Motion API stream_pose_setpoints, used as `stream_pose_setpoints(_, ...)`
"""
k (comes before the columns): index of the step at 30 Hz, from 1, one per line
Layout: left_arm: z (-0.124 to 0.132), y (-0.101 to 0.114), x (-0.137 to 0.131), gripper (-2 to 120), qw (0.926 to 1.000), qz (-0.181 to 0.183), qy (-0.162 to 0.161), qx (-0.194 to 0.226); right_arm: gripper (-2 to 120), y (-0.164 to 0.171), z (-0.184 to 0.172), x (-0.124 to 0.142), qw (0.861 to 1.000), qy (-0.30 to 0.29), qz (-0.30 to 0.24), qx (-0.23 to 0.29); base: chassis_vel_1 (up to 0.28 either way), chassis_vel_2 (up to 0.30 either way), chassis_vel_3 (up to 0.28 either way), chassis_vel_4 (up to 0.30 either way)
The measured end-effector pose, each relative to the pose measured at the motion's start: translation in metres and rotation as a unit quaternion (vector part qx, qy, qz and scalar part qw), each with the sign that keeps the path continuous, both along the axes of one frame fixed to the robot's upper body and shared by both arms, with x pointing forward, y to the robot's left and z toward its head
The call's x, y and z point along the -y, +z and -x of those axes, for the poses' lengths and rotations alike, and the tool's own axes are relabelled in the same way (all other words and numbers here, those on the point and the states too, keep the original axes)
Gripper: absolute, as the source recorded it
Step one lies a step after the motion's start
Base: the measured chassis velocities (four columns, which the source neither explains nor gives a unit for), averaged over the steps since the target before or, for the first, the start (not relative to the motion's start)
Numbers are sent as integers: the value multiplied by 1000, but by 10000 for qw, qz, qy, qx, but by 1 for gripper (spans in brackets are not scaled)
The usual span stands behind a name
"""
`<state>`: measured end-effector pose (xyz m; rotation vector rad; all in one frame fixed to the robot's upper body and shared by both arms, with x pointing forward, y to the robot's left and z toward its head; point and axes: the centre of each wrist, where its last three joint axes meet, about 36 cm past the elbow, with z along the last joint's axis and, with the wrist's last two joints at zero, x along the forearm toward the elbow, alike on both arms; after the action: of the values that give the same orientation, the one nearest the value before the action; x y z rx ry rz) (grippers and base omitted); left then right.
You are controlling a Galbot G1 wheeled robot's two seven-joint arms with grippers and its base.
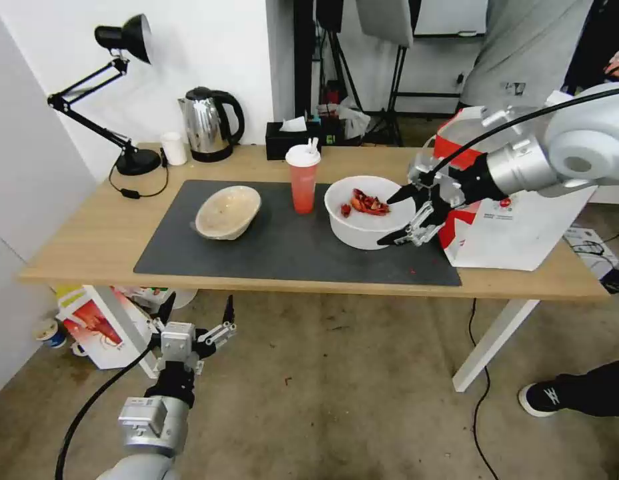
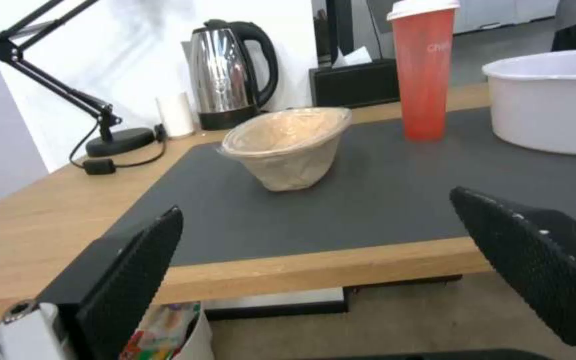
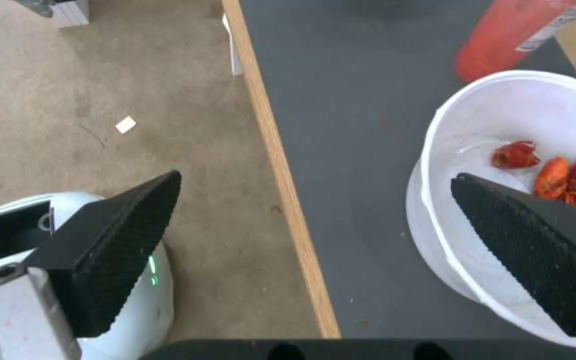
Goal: Pick up the trash from the table and place it into the takeout bag.
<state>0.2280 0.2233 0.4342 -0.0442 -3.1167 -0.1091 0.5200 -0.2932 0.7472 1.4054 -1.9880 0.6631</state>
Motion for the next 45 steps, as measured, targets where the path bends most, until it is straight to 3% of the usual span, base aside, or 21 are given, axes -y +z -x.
stream_pose_setpoints(32,0,0,0,100,10000,0,0,0,100,-29,-35,-21,9992,61,214,-326,0,0,0,0)
stream_pose_setpoints(45,0,0,0,100,10000,0,0,0,100,-7,-51,14,9987,-303,402,-104,0,0,0,0)
